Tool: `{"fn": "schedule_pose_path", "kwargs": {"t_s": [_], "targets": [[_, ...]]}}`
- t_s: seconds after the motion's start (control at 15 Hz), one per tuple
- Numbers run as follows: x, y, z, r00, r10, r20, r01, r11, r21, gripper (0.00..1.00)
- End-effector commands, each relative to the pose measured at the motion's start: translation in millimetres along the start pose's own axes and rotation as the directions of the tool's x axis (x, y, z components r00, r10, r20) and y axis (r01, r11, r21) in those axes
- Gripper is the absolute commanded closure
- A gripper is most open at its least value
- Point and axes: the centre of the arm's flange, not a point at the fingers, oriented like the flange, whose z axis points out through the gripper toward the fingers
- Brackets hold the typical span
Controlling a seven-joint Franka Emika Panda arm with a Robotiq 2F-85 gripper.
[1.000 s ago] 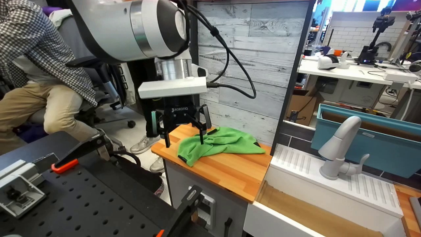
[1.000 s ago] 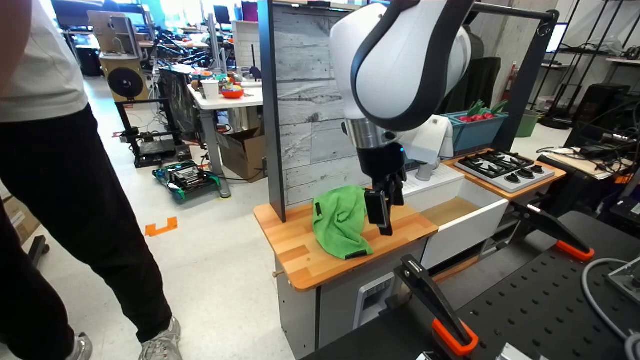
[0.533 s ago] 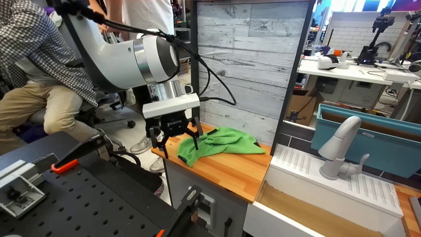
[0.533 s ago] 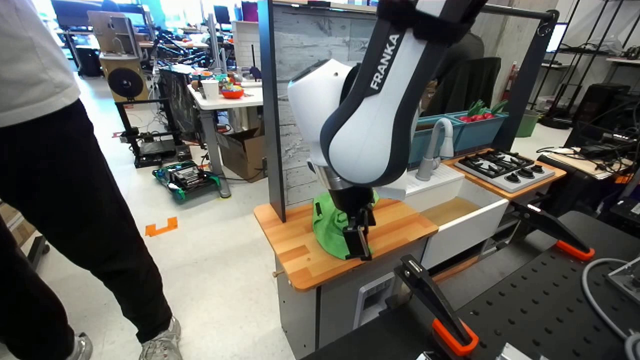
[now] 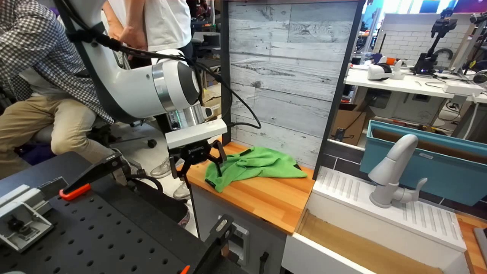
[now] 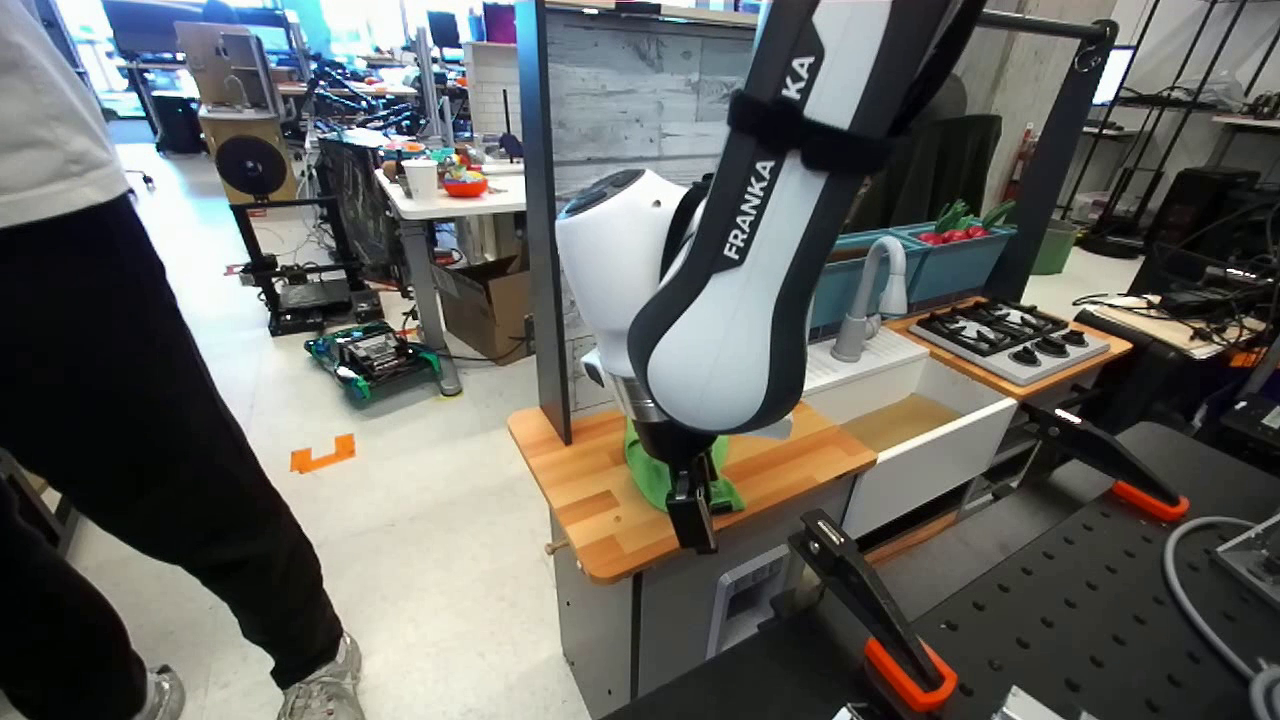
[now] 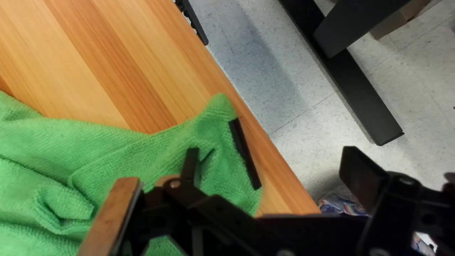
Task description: Fold the towel in half and then slide it to the right
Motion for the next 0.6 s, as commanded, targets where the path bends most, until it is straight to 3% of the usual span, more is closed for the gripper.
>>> {"fn": "schedule_pose_path", "kwargs": {"t_s": [0.0, 0.13, 0.53], "targets": [[4.2, -0.8, 9.1, 0.996, -0.076, -0.047, 0.076, 0.997, 0.002, 0.28], [3.7, -2.6, 10.5, 0.993, -0.099, -0.058, 0.100, 0.995, 0.005, 0.33], [1.0, 2.4, 11.1, 0.989, -0.130, -0.074, 0.132, 0.991, 0.016, 0.77]]}}
